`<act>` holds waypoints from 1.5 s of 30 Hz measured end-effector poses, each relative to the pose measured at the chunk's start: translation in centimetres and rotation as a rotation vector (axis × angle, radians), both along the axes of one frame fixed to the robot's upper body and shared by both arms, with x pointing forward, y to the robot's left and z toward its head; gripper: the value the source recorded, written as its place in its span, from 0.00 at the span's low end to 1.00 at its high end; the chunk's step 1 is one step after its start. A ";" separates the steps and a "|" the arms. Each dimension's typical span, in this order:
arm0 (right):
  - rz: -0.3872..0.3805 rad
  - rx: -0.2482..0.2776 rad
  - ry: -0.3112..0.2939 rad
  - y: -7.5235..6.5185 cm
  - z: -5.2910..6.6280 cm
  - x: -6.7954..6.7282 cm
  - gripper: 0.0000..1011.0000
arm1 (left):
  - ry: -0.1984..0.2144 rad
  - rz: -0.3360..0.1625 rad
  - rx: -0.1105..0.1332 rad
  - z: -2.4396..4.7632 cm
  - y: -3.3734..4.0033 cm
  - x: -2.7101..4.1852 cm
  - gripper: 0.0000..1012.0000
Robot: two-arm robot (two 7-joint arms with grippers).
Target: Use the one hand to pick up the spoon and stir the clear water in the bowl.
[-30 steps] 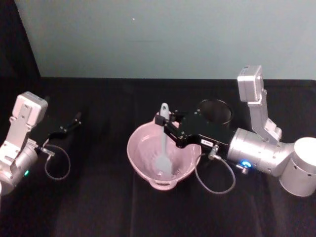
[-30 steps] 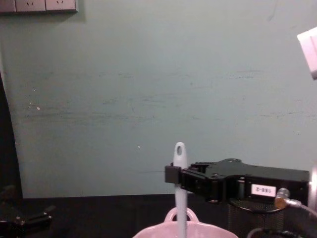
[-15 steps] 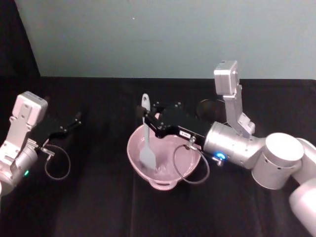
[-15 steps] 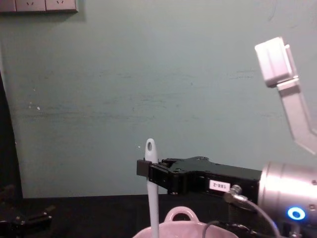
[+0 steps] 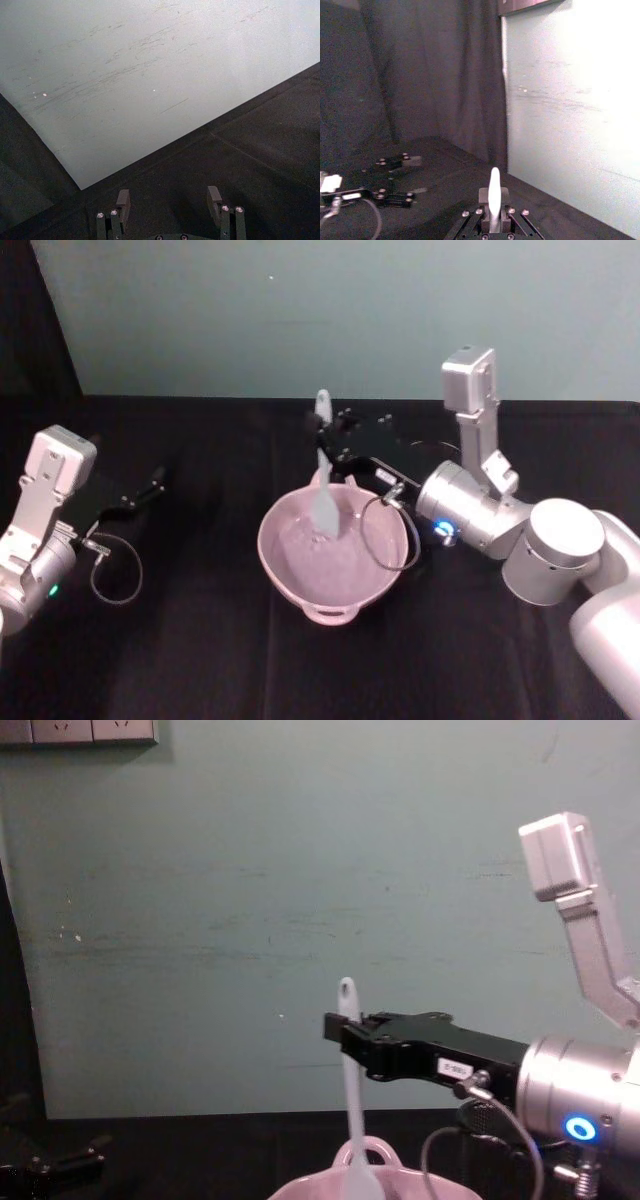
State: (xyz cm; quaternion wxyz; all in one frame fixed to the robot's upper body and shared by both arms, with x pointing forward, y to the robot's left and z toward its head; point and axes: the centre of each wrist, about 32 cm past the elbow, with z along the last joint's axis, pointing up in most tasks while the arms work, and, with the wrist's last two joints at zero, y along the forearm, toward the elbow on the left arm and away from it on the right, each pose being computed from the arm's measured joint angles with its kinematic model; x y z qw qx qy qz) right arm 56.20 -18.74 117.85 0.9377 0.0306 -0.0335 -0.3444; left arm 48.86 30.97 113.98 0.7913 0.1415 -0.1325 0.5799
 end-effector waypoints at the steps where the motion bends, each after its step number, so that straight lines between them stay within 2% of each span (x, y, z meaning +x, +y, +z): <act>1: -0.014 -0.005 -0.010 -0.4 0.0 -0.1 0.12 | 0.000 0.000 0.000 0.00 0.00 0.00 1.00; 5: -0.034 -0.015 -0.024 -1.2 0.1 -0.3 0.12 | 0.000 0.000 0.000 0.00 0.00 0.00 1.00; 11: -0.041 -0.037 -0.042 -3.0 0.5 -1.6 0.11 | 0.000 0.000 0.000 0.00 0.00 0.00 1.00; 16: 0.007 -0.042 -0.030 -4.1 1.0 -3.2 0.12 | 0.000 0.000 0.000 0.00 0.00 0.00 1.00; 20: 0.052 -0.030 -0.005 -4.3 1.2 -4.2 0.12 | 0.000 0.000 0.000 0.00 0.00 0.00 1.00; 24: 0.098 -0.009 0.018 -3.9 1.2 -4.9 0.12 | 0.000 0.000 0.000 0.00 0.00 0.00 1.00; 30: 0.133 0.012 0.037 -3.1 0.9 -5.1 0.12 | 0.000 0.000 0.000 0.00 0.00 0.00 1.00; 37: 0.165 0.033 0.051 -1.2 0.3 -4.3 0.12 | 0.000 0.000 0.000 0.00 0.00 0.00 1.00; 45: 0.141 0.034 0.011 0.8 -0.2 -2.4 0.11 | 0.000 0.000 0.000 0.00 0.00 0.00 1.00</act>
